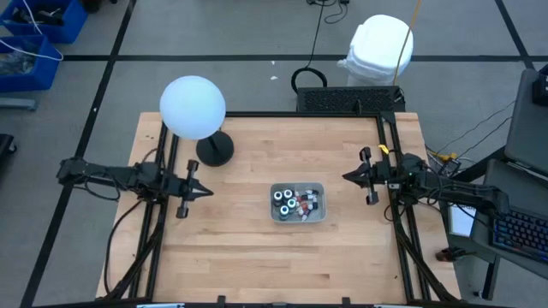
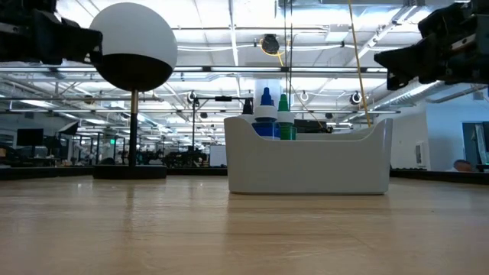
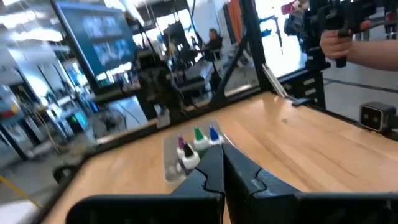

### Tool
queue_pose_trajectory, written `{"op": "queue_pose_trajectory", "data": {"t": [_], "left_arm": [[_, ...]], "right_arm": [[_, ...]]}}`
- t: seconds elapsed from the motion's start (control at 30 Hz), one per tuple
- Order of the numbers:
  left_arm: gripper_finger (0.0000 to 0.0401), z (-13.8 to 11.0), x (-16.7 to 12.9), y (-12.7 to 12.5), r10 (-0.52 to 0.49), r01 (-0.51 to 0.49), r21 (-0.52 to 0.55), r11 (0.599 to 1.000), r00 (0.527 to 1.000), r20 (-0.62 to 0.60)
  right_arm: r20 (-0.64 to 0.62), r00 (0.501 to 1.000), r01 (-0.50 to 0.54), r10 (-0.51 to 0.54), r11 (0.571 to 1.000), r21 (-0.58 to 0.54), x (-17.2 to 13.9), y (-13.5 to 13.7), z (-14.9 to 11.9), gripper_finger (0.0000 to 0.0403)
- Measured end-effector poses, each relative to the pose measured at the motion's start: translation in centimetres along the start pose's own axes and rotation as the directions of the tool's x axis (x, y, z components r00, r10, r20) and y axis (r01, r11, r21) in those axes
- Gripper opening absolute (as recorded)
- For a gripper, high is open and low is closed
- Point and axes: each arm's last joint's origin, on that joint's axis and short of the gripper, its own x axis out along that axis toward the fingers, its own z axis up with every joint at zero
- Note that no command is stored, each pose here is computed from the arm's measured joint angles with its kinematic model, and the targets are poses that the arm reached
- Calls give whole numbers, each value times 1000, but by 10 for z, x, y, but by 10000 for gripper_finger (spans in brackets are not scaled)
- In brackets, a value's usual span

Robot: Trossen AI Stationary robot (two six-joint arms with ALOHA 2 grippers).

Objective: Pick & Place food coloring
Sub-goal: Return to Home Position

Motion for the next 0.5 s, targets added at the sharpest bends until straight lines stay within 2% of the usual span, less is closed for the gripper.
{"op": "queue_pose_trajectory", "data": {"t": [0.17,0.33,0.5], "left_arm": [[1,5,-7,1,20,-22,27,999,998,59],[1,-19,-10,-6,44,-44,17,999,998,38],[1,-21,-13,-6,59,-59,-22,998,998,12]], "right_arm": [[38,999,3,-2,1000,-26,0,0,4,0],[29,1000,3,-1,999,-49,0,0,3,0],[28,1000,4,-2,999,-53,0,0,3,0]]}}
